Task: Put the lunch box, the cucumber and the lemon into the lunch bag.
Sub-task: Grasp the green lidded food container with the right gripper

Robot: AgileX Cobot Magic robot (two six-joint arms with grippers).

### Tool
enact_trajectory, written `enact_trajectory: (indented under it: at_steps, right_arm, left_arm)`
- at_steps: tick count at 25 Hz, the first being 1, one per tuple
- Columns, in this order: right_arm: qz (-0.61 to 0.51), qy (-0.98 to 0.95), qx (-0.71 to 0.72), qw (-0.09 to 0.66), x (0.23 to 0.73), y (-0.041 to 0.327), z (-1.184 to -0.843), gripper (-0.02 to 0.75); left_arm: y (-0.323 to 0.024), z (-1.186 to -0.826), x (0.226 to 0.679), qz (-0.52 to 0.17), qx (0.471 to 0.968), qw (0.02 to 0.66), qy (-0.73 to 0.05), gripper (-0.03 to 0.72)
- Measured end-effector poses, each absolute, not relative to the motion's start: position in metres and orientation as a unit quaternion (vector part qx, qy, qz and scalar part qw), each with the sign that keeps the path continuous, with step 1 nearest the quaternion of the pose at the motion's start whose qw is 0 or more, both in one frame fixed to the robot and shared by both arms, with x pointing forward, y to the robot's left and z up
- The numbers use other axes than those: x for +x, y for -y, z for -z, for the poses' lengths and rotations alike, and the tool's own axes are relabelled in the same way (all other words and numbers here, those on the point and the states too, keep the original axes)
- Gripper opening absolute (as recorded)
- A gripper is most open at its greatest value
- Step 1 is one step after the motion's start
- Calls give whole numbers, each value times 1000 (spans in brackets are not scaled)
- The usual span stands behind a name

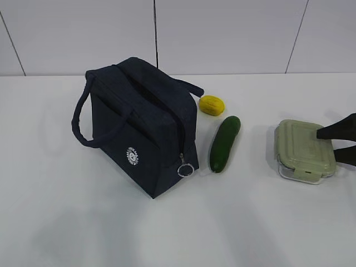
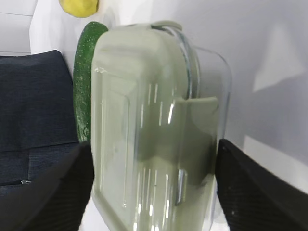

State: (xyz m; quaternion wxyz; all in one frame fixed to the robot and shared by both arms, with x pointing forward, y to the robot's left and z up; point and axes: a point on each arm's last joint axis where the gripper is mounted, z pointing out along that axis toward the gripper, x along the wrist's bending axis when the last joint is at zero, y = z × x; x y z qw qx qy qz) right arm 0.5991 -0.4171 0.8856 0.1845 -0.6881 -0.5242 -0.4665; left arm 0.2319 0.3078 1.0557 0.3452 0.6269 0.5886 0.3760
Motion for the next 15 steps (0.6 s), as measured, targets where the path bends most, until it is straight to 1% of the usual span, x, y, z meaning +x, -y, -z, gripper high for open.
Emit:
enact_trajectory:
  at_steps: [4, 7, 15]
  right_arm:
    - [467, 522, -689, 186, 599, 417, -884, 608]
    - [463, 518, -692, 194, 599, 417, -876, 620]
    - [459, 523, -688, 204, 601, 408, -873, 625]
  left_arm:
    - [-308, -1056, 232, -376, 627, 345, -589, 309]
    - [-308, -1056, 232, -376, 627, 345, -589, 309]
    - [-308, -1056, 232, -376, 627, 345, -589, 309]
